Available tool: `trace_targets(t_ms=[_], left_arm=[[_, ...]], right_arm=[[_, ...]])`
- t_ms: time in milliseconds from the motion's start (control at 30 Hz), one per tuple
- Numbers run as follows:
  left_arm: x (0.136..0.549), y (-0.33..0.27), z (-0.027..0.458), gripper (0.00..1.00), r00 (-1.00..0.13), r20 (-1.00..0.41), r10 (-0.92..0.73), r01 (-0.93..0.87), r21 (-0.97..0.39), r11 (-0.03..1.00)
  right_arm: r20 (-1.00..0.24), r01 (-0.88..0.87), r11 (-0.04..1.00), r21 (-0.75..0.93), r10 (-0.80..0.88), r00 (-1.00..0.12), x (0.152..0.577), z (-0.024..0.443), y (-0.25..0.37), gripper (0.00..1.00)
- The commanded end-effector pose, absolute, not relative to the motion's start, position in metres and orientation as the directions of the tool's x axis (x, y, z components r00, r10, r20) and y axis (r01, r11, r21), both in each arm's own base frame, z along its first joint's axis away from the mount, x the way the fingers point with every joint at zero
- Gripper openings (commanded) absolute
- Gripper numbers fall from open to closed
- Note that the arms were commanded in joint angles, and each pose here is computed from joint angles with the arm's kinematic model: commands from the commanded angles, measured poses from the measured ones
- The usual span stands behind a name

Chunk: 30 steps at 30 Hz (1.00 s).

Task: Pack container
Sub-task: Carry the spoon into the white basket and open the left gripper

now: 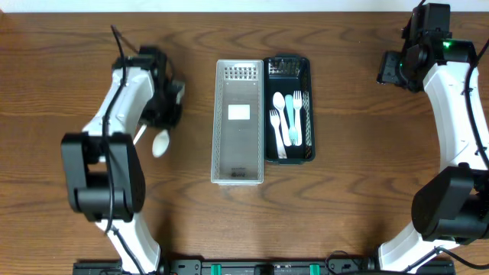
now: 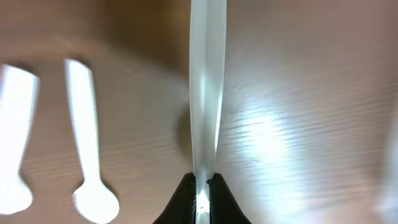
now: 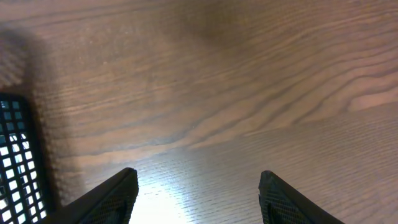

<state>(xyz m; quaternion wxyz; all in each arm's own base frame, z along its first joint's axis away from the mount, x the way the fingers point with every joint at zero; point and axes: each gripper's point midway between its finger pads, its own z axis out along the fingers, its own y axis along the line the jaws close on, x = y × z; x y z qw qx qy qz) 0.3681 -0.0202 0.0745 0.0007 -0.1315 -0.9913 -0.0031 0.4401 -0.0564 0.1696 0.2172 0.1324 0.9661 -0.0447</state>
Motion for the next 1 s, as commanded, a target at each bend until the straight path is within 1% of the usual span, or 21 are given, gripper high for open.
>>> trace_targets(t_ms=[0, 33, 100, 200, 333, 433, 567, 667, 700, 733, 767, 833, 867, 967], left_arm=[[0.387, -0.058, 0.158, 0.06, -0.96, -0.225, 0.166, 0.17, 0.001, 0.985], [0.388, -0.074, 0.173, 0.06, -0.949, -0.272, 0.162, 0.171, -0.009, 0.985], [0.386, -0.099, 0.189, 0.06, -0.93, -0.329, 0.162, 0.181, -0.028, 0.983], [0.379, -0.138, 0.195, 0.06, -0.925, -0.355, 0.139, 0.174, -0.071, 0.982], [0.368, -0.183, 0.173, 0.06, -0.927, -0.32, 0.196, 0.233, -0.081, 0.969], [0.361, -0.207, 0.146, 0.06, -0.929, -0.265, 0.259, 0.286, -0.068, 0.956], [0.357, -0.216, 0.109, 0.06, -0.94, -0.175, 0.292, 0.304, -0.047, 0.952], [0.356, -0.215, 0.092, 0.06, -0.946, -0.135, 0.295, 0.303, -0.037, 0.952], [0.357, -0.215, 0.09, 0.12, -0.945, -0.131, 0.299, 0.305, -0.035, 0.952], [0.357, -0.215, 0.09, 0.25, -0.942, -0.131, 0.309, 0.315, -0.033, 0.948], [0.357, -0.215, 0.09, 0.34, -0.932, -0.133, 0.338, 0.344, -0.029, 0.938], [0.358, -0.214, 0.098, 0.48, -0.909, -0.153, 0.389, 0.396, -0.019, 0.918], [0.36, -0.211, 0.103, 0.53, -0.901, -0.166, 0.402, 0.407, 0.002, 0.913], [0.368, -0.192, 0.131, 0.64, -0.884, -0.221, 0.411, 0.395, 0.117, 0.911]], right_arm=[[-0.442, 0.269, 0.962, -0.037, 0.226, -0.868, 0.442, 0.173, -0.059, 0.65], [-0.442, 0.269, 0.962, -0.037, 0.226, -0.868, 0.442, 0.173, -0.059, 0.66], [-0.442, 0.269, 0.962, -0.037, 0.226, -0.868, 0.442, 0.173, -0.059, 0.66], [-0.442, 0.269, 0.962, -0.037, 0.226, -0.868, 0.442, 0.173, -0.059, 0.66], [-0.442, 0.269, 0.963, -0.036, 0.226, -0.868, 0.442, 0.173, -0.059, 0.66], [-0.441, 0.269, 0.963, -0.036, 0.226, -0.869, 0.442, 0.173, -0.059, 0.66], [-0.431, 0.268, 0.963, -0.038, 0.226, -0.874, 0.439, 0.172, -0.059, 0.66], [-0.427, 0.268, 0.963, -0.04, 0.226, -0.875, 0.438, 0.172, -0.059, 0.66], [-0.427, 0.264, 0.964, -0.042, 0.222, -0.877, 0.438, 0.172, -0.059, 0.66], [-0.427, 0.259, 0.965, -0.044, 0.217, -0.878, 0.438, 0.172, -0.059, 0.66], [-0.427, 0.255, 0.966, -0.046, 0.211, -0.879, 0.438, 0.172, -0.059, 0.66], [-0.427, 0.255, 0.966, -0.046, 0.212, -0.879, 0.438, 0.172, -0.059, 0.66], [-0.427, 0.255, 0.966, -0.046, 0.212, -0.879, 0.438, 0.172, -0.059, 0.66], [-0.427, 0.255, 0.966, -0.046, 0.212, -0.879, 0.438, 0.172, -0.059, 0.66]])
